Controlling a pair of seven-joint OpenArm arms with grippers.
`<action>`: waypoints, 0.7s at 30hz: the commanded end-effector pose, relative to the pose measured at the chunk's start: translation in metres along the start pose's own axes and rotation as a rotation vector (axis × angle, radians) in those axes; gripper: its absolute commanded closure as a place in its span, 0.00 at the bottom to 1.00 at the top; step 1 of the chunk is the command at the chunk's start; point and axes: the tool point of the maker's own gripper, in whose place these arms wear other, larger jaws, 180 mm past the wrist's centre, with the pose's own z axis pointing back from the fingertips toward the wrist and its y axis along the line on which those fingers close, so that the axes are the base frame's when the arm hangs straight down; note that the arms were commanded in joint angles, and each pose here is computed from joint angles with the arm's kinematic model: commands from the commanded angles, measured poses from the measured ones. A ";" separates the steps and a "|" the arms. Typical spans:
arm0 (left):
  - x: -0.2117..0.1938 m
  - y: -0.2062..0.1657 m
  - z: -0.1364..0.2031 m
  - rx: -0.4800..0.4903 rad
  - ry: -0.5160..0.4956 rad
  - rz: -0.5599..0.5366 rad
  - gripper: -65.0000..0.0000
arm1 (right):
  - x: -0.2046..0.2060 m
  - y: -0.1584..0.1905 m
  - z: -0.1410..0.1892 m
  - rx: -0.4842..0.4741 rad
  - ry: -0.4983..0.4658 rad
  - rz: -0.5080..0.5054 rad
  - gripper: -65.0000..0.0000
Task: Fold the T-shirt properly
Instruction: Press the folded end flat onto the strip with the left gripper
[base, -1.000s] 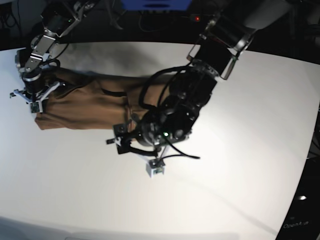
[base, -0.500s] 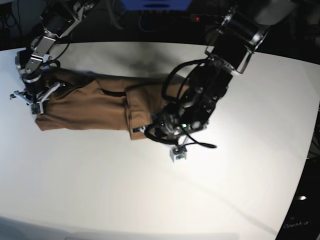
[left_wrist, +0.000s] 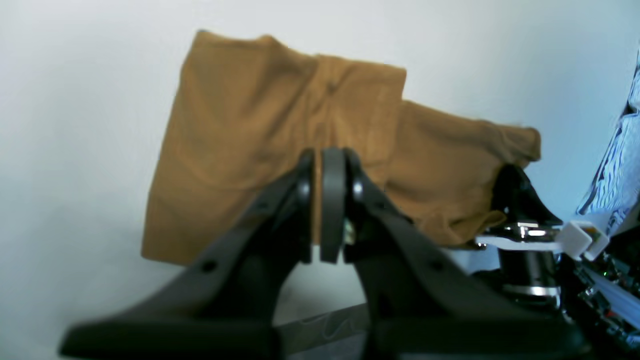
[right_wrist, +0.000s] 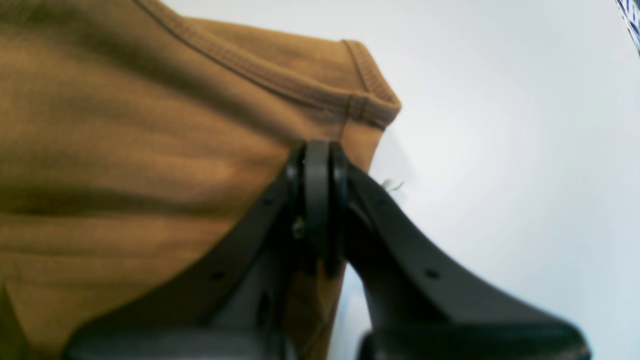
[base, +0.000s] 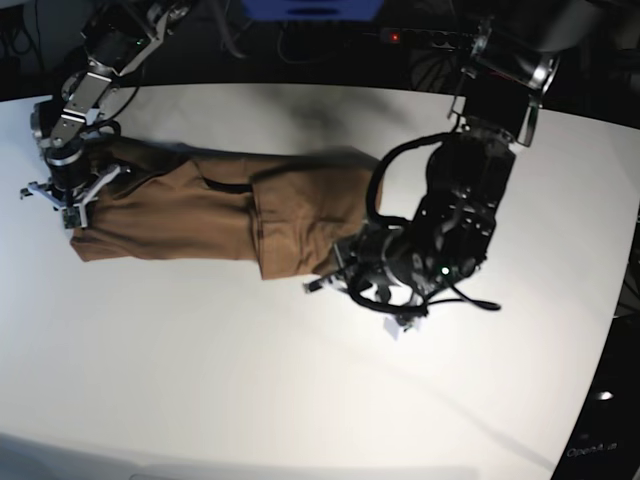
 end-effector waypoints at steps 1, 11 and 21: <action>0.010 -0.009 0.007 -0.024 -0.025 -0.014 0.96 | -0.024 0.017 0.001 0.069 0.123 0.033 1.00; -0.003 0.025 -0.016 0.077 0.078 0.035 0.96 | -0.024 0.017 0.001 0.069 0.123 0.033 1.00; 0.002 0.024 -0.015 0.081 0.073 0.034 0.96 | -0.024 0.017 0.001 0.069 0.123 0.033 1.00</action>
